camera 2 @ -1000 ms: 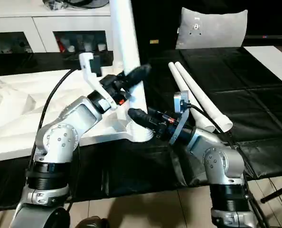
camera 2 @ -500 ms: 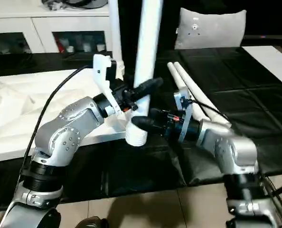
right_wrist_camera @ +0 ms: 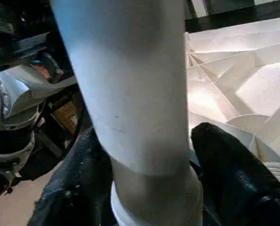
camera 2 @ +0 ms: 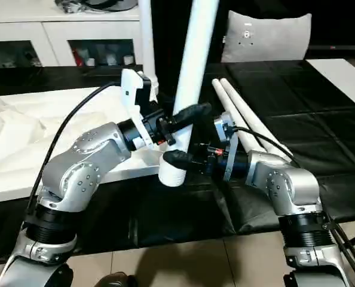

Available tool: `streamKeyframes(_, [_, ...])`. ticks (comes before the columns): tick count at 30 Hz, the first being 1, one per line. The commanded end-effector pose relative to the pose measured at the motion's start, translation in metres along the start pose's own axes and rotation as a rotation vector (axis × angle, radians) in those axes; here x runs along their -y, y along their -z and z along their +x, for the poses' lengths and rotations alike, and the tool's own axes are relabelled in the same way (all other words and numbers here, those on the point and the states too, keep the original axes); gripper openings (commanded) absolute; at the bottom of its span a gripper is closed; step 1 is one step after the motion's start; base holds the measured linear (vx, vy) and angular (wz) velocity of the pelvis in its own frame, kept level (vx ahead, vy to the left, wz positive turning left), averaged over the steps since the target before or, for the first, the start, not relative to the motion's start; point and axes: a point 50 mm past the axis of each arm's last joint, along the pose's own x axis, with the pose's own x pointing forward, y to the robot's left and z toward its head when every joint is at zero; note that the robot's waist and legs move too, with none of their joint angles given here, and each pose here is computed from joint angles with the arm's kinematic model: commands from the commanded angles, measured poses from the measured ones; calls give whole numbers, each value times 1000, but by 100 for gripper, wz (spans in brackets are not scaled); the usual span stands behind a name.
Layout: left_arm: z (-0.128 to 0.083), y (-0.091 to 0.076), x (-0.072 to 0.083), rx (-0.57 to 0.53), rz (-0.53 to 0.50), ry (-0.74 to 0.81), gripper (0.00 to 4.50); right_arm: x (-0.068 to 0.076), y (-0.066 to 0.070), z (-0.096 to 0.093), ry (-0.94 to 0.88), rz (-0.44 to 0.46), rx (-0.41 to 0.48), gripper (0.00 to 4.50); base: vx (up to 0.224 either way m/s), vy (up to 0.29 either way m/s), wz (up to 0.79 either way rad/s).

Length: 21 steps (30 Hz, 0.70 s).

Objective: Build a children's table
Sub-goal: Pick table leg

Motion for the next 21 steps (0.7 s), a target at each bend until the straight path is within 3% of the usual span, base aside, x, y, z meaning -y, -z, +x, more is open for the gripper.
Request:
streamKeyframes(1, [4,-2,10,9,18,60,186,0,-4,1,5,-20,-12,254,0,0,0])
streamKeyframes(5, [4,-1,11,5,22,63,186,0,-4,1,-3,-37,-23,225,0,0,0])
streamKeyframes(7, [4,-1,10,3,25,60,186,0,-3,1,-5,-27,-22,268,0,0,0])
streamKeyframes(10, [4,0,10,1,27,57,186,-1,-3,1,-7,-24,-18,282,0,0,0])
streamKeyframes(11, [4,0,10,1,27,57,186,-1,-4,1,-6,-29,-19,313,0,0,0])
streamKeyframes(14, [4,0,10,-2,26,61,186,-1,-4,1,-8,-44,-23,325,0,0,0])
streamKeyframes(17, [4,1,11,-4,25,65,186,-1,-4,1,-16,-45,-22,325,0,0,0])
streamKeyframes(21, [4,1,11,-4,26,64,186,-2,-3,0,-26,-34,-29,291,0,0,0])
